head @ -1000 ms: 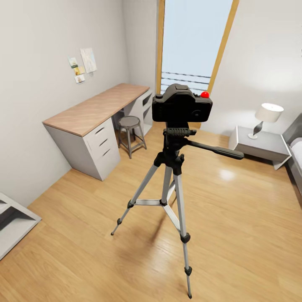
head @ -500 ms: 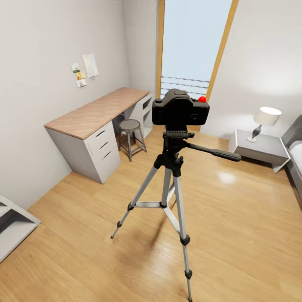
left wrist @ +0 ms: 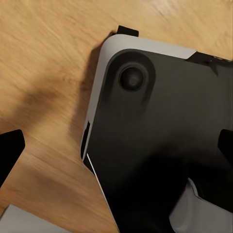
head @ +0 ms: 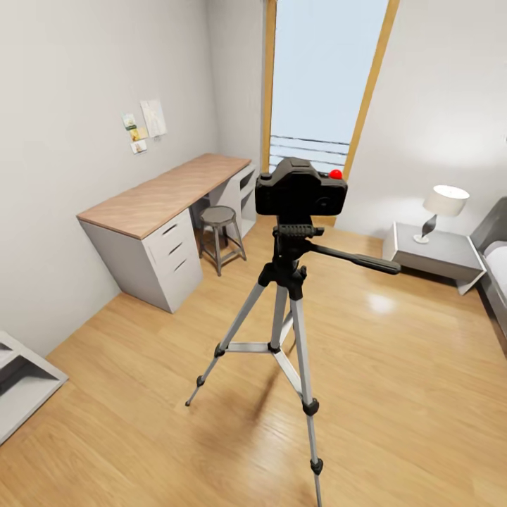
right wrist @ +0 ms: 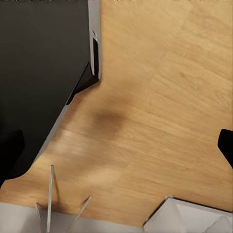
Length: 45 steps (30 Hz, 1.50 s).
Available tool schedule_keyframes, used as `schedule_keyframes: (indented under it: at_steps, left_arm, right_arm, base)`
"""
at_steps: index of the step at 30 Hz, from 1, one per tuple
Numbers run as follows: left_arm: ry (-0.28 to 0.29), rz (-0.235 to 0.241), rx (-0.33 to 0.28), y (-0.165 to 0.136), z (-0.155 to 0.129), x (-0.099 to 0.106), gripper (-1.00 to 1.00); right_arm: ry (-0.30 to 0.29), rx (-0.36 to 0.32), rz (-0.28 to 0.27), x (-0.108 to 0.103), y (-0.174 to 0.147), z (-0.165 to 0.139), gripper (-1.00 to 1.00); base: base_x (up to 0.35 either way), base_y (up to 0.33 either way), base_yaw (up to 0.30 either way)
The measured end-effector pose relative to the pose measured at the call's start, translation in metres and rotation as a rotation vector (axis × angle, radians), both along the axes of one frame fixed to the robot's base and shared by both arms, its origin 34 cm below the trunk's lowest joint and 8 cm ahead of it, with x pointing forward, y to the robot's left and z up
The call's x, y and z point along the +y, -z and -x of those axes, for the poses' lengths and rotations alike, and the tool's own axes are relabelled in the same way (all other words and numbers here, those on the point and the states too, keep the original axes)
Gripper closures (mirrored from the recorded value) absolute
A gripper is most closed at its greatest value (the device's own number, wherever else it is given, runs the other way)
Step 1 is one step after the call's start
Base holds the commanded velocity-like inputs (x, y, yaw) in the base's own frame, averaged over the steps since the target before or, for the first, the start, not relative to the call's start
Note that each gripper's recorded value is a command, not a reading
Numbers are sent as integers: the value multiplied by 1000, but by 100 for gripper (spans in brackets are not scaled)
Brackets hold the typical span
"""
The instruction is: Attach the digital camera to the camera tripod in the bedroom.
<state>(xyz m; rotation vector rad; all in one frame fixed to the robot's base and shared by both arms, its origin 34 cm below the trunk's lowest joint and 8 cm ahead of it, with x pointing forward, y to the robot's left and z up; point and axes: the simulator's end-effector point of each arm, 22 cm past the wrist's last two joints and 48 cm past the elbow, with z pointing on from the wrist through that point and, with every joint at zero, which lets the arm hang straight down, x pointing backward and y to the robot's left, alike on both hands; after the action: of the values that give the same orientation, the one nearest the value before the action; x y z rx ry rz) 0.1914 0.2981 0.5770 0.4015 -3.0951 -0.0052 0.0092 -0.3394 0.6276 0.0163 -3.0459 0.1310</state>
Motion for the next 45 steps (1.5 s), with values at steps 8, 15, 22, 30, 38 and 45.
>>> schedule_keyframes:
  at_steps: [8,15,22,30,38,45]
  left_arm:
    - [1,1,-5,-1,-1,-1,-100]
    - [1,1,-5,-1,-2,-1,-100]
    - [1,1,-5,-1,-2,-1,-100]
    - [1,1,-6,-1,-2,-1,-100]
    - [1,1,-15,-1,-6,-1,-100]
    - [1,1,-26,-2,-10,-1,-100]
  right_arm:
    - [-4,7,-8,4,0,2,-100]
    - [-3,9,-7,4,0,3,-100]
    - [-2,10,-6,3,0,4,-100]
    - [-2,9,-5,3,0,4,-100]
    - [-2,-2,-4,3,1,0,-100]
    - [-1,-13,-4,2,2,-4,-100]
  base:
    - [0,0,0]
    - [0,0,0]
    - [0,0,0]
    - [0,0,0]
    - [0,0,0]
    - [0,0,0]
